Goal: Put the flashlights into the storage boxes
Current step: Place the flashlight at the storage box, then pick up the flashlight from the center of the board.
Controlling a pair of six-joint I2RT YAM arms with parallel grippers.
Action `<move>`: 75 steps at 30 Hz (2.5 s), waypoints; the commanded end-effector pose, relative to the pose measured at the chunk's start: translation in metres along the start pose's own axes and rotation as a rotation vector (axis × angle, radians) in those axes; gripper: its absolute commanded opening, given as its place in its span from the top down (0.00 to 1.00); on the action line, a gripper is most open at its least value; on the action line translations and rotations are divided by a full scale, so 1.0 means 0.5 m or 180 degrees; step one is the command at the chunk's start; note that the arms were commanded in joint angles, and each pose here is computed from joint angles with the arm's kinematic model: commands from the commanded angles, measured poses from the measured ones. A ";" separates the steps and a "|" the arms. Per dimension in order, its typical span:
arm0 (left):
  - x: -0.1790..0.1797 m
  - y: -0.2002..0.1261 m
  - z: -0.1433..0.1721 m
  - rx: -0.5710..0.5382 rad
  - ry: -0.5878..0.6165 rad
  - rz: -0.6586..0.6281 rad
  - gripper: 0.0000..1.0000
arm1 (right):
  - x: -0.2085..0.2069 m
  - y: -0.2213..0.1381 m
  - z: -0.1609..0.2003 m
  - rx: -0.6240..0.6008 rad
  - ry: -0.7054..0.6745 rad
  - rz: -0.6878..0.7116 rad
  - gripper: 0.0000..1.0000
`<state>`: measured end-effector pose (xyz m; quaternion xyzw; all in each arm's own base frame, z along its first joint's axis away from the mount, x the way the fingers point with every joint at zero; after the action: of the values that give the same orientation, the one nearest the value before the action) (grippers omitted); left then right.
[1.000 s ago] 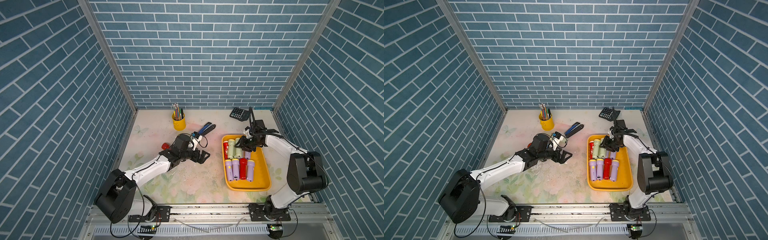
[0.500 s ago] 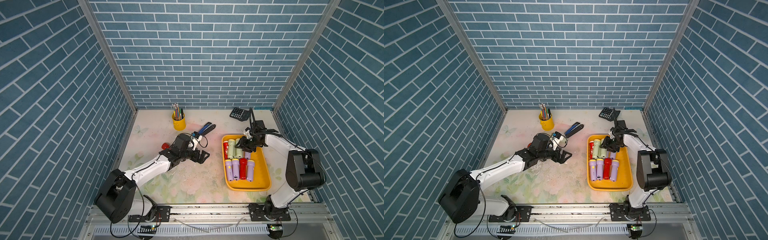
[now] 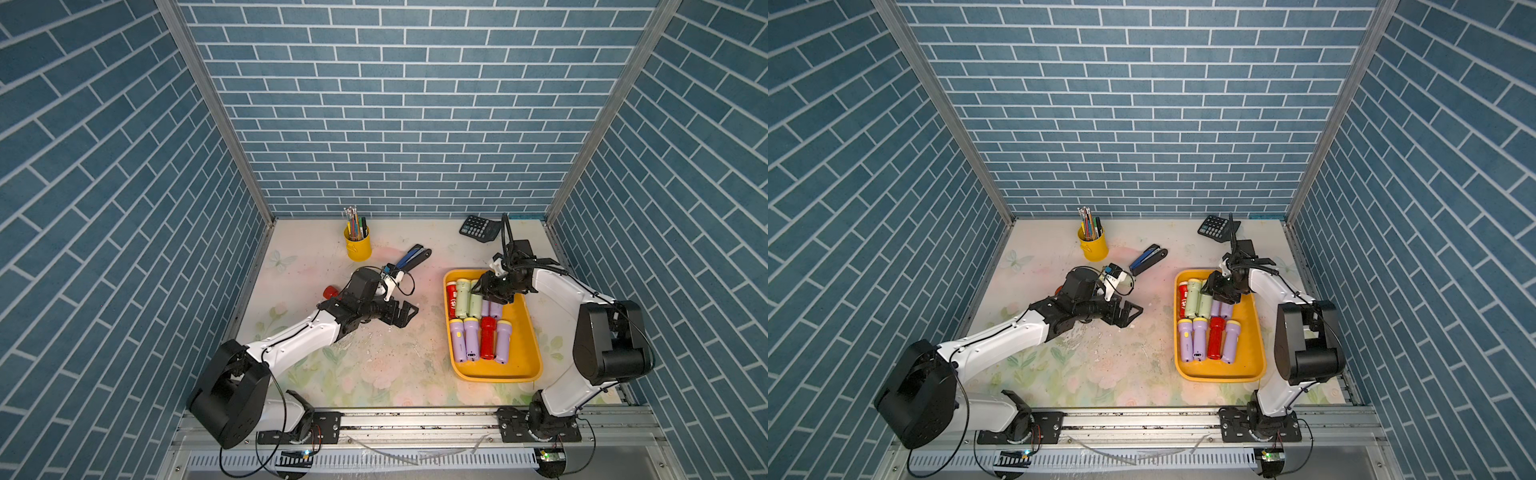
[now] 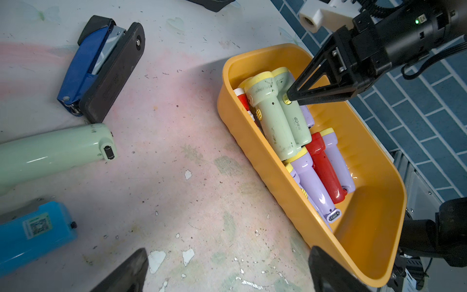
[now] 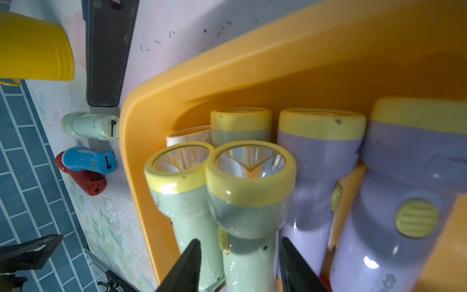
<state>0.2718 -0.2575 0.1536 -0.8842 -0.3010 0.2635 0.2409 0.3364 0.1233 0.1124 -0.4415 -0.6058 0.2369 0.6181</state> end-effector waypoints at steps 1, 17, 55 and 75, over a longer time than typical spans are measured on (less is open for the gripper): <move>-0.008 -0.023 -0.026 -0.0103 0.0057 -0.0058 0.00 | 0.042 -0.066 -0.013 -0.0261 -0.0160 -0.0098 0.49; 0.038 -0.087 0.028 0.0017 -0.0236 -0.0688 0.00 | 0.154 -0.107 0.139 -0.0603 -0.0742 0.0146 0.50; 0.213 -0.174 0.186 0.0014 -0.1785 -0.1386 0.01 | 0.385 0.131 0.169 0.0059 -0.2229 0.0596 0.46; 0.259 -0.213 0.173 -0.0234 -0.2075 -0.1433 0.01 | 0.460 0.286 0.065 0.0227 -0.3305 0.0250 0.38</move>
<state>0.2605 -0.0747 0.1079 -0.6720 -0.5580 0.4601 0.1596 0.3710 0.3887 0.1165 -0.3010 -0.7952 0.4607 0.2547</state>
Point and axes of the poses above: each gripper's point midway between its finger pads, its own y axis out along the fingers, its own x axis along the line the jaws close on, z = x × y, the point moved 2 cm from there along -y, back along the fingers, and after that the axes turned 6 degrees about y, right-handed, at the moved point
